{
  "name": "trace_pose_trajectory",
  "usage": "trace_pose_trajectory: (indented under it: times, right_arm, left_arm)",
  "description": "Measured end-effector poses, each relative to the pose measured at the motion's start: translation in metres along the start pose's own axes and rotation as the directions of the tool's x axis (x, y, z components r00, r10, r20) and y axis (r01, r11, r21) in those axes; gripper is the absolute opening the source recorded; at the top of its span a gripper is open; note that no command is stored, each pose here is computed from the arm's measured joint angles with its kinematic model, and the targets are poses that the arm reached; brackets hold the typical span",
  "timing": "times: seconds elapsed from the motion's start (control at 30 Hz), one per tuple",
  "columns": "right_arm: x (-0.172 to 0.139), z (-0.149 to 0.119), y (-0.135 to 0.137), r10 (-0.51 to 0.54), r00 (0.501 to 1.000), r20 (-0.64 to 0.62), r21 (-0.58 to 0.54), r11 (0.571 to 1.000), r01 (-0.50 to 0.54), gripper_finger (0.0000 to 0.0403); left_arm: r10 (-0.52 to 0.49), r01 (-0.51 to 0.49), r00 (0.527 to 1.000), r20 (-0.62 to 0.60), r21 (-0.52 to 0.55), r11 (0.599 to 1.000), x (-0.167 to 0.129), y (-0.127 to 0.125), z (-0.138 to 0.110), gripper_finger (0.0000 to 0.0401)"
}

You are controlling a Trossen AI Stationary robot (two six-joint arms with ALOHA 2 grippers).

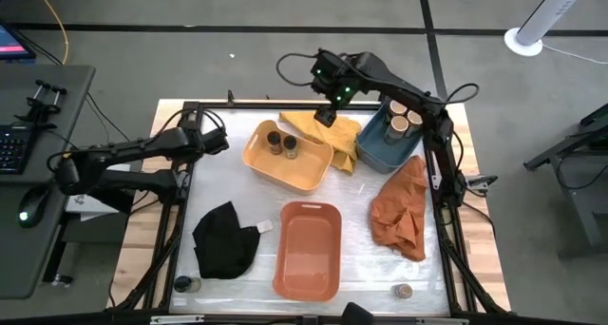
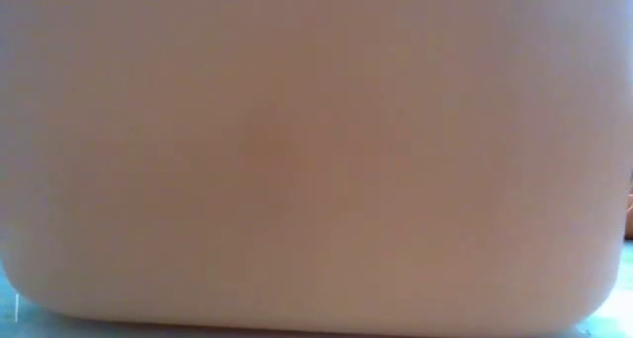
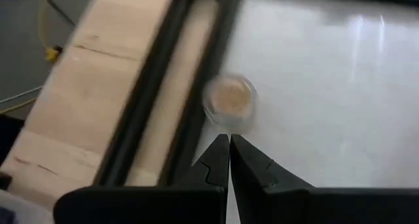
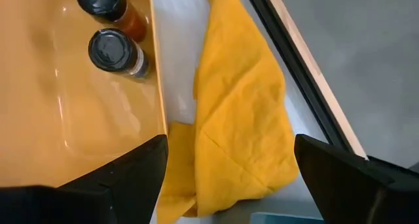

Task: Sort spices by type
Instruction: Put the top brown seasoning bottle into the orange bin

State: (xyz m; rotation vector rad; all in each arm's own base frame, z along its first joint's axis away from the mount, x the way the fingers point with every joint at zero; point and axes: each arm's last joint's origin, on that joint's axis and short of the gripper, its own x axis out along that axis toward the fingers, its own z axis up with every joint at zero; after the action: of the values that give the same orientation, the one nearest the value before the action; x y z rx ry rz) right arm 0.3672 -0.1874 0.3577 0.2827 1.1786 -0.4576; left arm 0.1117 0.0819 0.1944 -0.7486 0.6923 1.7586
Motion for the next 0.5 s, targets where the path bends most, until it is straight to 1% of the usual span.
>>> trace_pose_trajectory:
  times: [0.13, 0.2, 0.23, 0.3, 0.37, 0.4, 0.43, 0.47, 0.5]
  right_arm:
    - [-0.009, -0.003, -0.007, 0.035, 0.999, 0.005, 0.036, 0.999, -0.035, 0.0318]
    - [-0.012, -0.008, -0.007, 0.030, 0.999, -0.023, 0.035, 0.999, -0.029, 0.0295]
    - [-0.013, -0.010, -0.005, 0.016, 0.999, -0.043, 0.030, 0.999, -0.015, 0.0275]
    - [-0.013, -0.012, -0.002, -0.030, 0.998, -0.062, 0.016, 0.999, 0.031, 0.0216]
    - [-0.013, -0.013, 0.002, -0.067, 0.995, -0.075, 0.002, 0.998, 0.067, 0.0131]
    - [-0.013, -0.013, 0.003, -0.072, 0.995, -0.072, -0.003, 0.997, 0.072, 0.0082]
    - [-0.014, -0.013, 0.004, -0.074, 0.995, -0.071, -0.005, 0.997, 0.073, 0.0042]
    - [-0.014, -0.013, 0.004, -0.073, 0.995, -0.072, -0.002, 0.997, 0.073, 0.0023]
    - [-0.014, -0.013, 0.004, -0.074, 0.995, -0.074, 0.012, 0.997, 0.075, 0.0020]
  left_arm:
    - [0.037, -0.026, 0.990, 0.132, -0.088, 0.996, 0.001, 0.000, 0.006, 0.0000]
    - [0.060, -0.041, 0.984, 0.168, -0.117, 0.992, 0.003, 0.000, 0.009, 0.0000]
    - [0.078, -0.057, 0.981, 0.175, -0.124, 0.991, 0.005, 0.001, 0.010, 0.0000]
    - [0.110, -0.087, 0.977, 0.182, -0.133, 0.987, 0.011, 0.002, 0.010, 0.0000]
    - [0.128, -0.103, 0.976, 0.178, -0.143, 0.984, 0.020, 0.002, 0.005, 0.0000]
    - [0.123, -0.096, 0.978, 0.169, -0.158, 0.983, 0.024, 0.002, 0.003, 0.0000]
    - [0.116, -0.088, 0.980, 0.161, -0.173, 0.981, 0.028, 0.002, 0.001, 0.0000]
    - [0.110, -0.081, 0.981, 0.157, -0.184, 0.980, 0.032, 0.002, -0.002, 0.0000]
    - [0.102, -0.070, 0.983, 0.156, -0.197, 0.978, 0.036, 0.001, -0.005, 0.0000]
